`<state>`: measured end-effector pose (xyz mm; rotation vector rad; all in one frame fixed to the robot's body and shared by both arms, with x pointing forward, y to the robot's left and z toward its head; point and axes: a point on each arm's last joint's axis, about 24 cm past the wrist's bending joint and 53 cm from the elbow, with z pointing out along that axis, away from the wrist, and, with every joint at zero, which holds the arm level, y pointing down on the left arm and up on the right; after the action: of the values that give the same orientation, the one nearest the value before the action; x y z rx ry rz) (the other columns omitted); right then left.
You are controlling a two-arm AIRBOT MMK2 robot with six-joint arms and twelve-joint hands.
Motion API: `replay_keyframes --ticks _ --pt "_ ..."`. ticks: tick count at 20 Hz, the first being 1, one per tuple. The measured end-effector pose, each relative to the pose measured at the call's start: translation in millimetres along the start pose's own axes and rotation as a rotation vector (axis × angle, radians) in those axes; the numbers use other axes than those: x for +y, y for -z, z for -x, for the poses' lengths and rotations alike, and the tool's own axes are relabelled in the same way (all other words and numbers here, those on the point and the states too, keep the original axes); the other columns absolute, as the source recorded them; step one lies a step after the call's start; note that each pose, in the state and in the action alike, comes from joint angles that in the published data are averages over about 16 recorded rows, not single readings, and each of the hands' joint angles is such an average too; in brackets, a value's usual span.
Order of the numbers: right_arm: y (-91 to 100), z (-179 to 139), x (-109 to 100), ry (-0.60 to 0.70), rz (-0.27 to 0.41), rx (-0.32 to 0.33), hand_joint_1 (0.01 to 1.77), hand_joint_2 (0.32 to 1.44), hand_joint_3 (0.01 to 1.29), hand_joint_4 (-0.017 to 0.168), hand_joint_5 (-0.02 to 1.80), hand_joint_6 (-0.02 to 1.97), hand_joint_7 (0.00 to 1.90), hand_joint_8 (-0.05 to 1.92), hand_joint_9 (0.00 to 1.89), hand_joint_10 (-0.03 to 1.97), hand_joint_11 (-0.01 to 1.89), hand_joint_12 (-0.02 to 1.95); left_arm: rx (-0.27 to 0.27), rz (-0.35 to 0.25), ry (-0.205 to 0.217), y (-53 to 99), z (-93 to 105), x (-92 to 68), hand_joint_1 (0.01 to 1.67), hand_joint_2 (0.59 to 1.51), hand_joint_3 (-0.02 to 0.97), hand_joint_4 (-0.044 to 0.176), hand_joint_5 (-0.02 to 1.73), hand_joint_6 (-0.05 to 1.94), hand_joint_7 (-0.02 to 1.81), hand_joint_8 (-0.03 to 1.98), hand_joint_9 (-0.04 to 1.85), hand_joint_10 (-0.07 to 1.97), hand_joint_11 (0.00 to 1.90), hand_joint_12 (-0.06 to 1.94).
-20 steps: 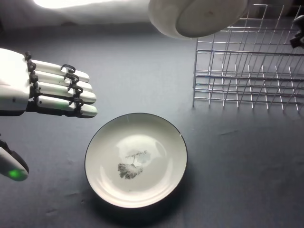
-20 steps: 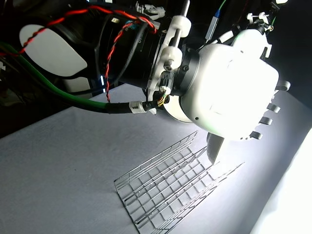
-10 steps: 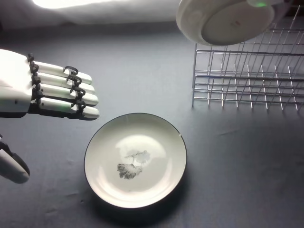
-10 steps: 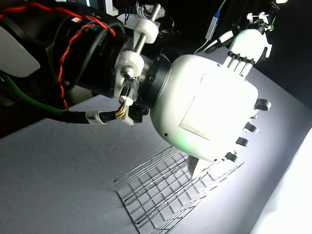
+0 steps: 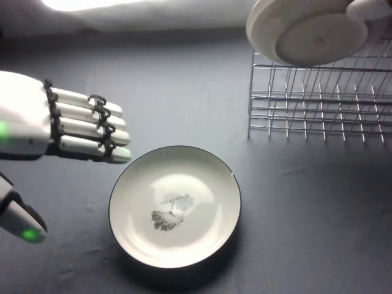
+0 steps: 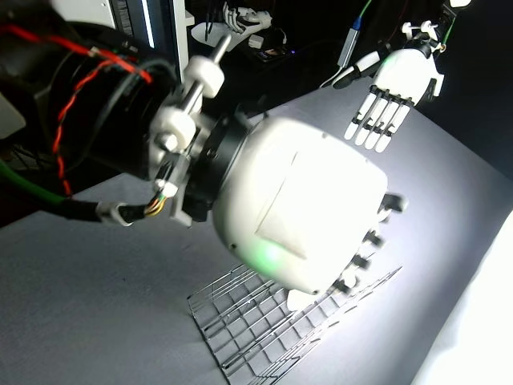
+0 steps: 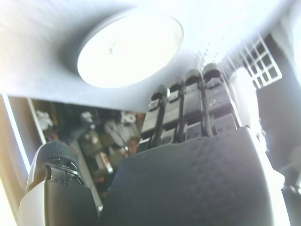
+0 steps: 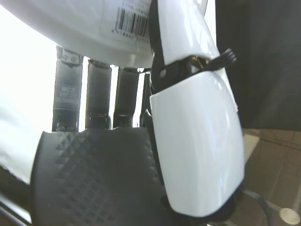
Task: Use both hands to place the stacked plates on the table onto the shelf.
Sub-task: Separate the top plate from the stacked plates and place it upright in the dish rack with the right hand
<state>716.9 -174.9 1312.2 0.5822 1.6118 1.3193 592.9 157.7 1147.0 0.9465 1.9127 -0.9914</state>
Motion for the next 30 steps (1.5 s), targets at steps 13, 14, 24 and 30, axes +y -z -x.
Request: replay_keyframes --ticks 13,14,24,30 --pt "7.0 4 -54 0.117 -0.088 0.005 1.38 1.00 0.01 -0.008 0.98 0.83 1.08 0.75 1.01 1.04 0.88 1.06 0.041 0.058 0.087 -23.1 -21.9 4.6 0.01 1.000 0.010 0.004 0.04 0.01 0.02 0.00 0.02 0.01 0.02 0.01" --pt "7.5 3 -56 0.122 -0.091 0.007 1.38 1.01 0.01 -0.008 0.97 0.83 1.07 0.76 1.01 1.04 0.87 1.07 0.042 0.064 0.094 -24.4 -23.2 5.6 0.02 1.001 0.010 0.004 0.04 0.01 0.02 0.00 0.02 0.01 0.02 0.01" --pt "9.2 -6 -55 0.150 -0.074 0.027 1.32 1.04 0.01 -0.007 0.88 0.76 0.99 0.69 0.96 0.73 0.77 1.04 0.061 0.106 0.143 -35.3 -36.3 11.8 0.02 1.010 0.010 0.002 0.05 0.01 0.03 0.00 0.02 0.01 0.02 0.01" --pt "7.1 -19 -29 0.156 -0.005 0.043 1.22 1.05 0.01 -0.005 0.75 0.46 0.84 0.41 0.83 0.36 0.54 1.02 0.078 0.113 0.162 -40.5 -46.3 11.5 0.02 1.012 0.010 0.002 0.05 0.01 0.03 0.00 0.01 0.00 0.02 0.01"
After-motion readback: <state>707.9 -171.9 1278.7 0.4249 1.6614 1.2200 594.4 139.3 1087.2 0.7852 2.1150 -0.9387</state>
